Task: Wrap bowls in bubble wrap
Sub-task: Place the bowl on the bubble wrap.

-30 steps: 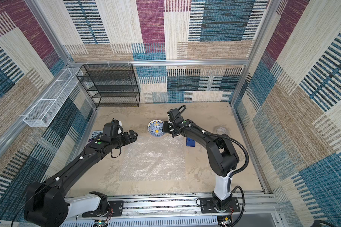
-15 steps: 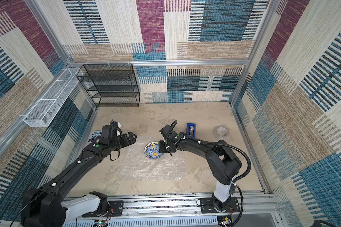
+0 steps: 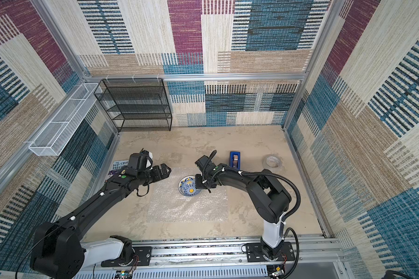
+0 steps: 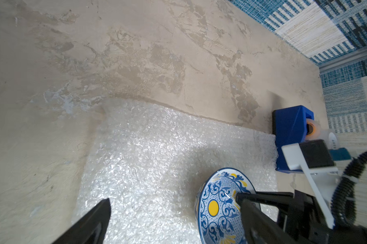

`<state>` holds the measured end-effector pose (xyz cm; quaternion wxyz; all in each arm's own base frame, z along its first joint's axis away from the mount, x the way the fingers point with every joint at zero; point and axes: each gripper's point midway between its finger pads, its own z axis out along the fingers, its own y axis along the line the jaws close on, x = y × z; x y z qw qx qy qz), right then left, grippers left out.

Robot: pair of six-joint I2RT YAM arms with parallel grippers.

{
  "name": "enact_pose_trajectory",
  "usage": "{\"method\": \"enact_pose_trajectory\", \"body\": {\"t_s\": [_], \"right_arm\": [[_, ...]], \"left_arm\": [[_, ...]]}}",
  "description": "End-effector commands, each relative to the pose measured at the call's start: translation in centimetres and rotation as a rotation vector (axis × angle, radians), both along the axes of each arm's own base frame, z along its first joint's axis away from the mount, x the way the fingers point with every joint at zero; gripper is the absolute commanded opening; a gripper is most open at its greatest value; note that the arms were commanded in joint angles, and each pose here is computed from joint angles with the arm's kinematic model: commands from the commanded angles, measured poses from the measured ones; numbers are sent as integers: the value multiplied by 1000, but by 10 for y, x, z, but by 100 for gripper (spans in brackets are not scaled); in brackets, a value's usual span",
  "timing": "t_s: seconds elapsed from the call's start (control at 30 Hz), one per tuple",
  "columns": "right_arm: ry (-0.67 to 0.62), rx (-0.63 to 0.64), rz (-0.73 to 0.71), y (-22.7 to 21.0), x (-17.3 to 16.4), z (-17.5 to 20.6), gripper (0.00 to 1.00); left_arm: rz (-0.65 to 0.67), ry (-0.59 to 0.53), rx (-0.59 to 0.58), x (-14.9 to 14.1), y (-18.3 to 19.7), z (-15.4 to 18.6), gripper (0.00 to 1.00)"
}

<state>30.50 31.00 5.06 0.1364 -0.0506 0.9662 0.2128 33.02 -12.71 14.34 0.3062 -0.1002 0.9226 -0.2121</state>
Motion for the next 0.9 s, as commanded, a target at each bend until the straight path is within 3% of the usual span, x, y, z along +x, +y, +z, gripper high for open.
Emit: {"method": "enact_pose_trajectory", "body": {"t_s": [0.0,0.07,0.27,0.33,0.4,0.43,0.5,0.57,0.7,0.87], "right_arm": [[-45,21,-14,6,10,7,0],[-48,23,-17,5,10,8,3],[-43,55,-5,7,4,16,30],[-54,69,3,6,2,25,43],[-83,63,6,1,1,37,63],[-107,50,1,-5,2,43,66],[-167,37,-16,-22,10,60,67],[-197,26,-52,-46,22,66,62],[-217,-34,-93,-85,43,52,49],[-222,-129,-141,-103,64,33,47]], "left_arm": [[-22,-22,3,3,-2,3,99],[-22,-22,5,3,-2,2,99],[-27,-4,-1,5,-5,-4,99],[-28,-5,-2,5,-5,-4,99],[-29,-7,-6,6,-6,-4,99],[-31,-3,-9,6,-7,-4,100],[-41,-5,-18,6,-10,-4,100],[-60,-1,-21,6,-15,-5,98],[-99,25,-26,1,-25,-13,96],[-121,41,-12,-6,-30,-21,96]]}}
